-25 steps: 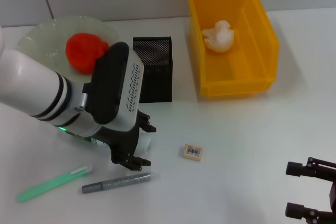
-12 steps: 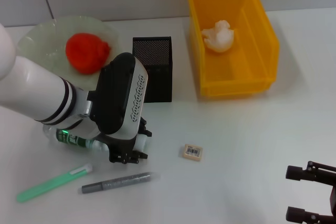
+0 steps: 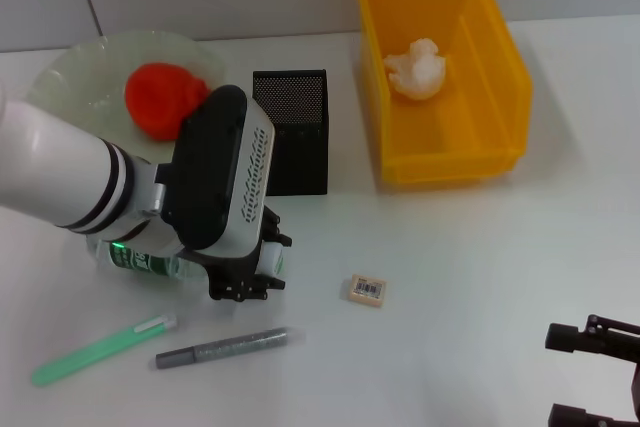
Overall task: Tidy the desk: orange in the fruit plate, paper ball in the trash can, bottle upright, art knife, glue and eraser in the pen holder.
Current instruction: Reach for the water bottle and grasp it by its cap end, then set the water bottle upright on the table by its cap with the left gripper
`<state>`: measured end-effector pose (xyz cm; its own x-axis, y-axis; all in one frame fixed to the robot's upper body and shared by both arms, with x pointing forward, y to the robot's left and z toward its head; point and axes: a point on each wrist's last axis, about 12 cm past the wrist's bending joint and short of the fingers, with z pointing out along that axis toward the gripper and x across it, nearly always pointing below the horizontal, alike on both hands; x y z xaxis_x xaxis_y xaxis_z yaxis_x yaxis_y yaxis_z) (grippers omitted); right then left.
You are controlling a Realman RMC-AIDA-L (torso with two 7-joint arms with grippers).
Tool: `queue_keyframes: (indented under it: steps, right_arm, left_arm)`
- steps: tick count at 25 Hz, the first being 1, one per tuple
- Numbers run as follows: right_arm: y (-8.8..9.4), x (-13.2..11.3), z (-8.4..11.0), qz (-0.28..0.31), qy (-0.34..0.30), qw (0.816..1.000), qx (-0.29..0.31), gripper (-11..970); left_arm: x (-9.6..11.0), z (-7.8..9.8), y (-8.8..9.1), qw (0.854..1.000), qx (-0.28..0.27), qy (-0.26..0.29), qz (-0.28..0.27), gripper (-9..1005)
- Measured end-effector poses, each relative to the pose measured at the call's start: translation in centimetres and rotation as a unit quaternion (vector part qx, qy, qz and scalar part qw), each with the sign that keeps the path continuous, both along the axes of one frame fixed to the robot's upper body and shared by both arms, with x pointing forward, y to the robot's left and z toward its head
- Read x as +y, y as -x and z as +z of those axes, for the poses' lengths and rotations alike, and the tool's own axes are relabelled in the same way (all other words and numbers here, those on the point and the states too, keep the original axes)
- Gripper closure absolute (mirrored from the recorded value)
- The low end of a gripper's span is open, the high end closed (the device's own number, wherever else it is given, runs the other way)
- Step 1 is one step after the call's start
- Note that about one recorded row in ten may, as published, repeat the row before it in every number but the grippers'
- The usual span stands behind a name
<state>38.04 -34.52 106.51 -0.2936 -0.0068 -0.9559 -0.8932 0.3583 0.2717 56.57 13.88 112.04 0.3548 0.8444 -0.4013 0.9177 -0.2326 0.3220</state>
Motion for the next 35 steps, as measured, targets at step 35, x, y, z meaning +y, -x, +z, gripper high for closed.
queue_keyframes:
  steps: [35]
  right_arm:
    - [0.1,-0.5,0.4,-0.006,-0.003,1.0,-0.001,186]
  left_arm:
    - [9.8,2.2,1.6,0.93,0.035,0.269,0.246,564]
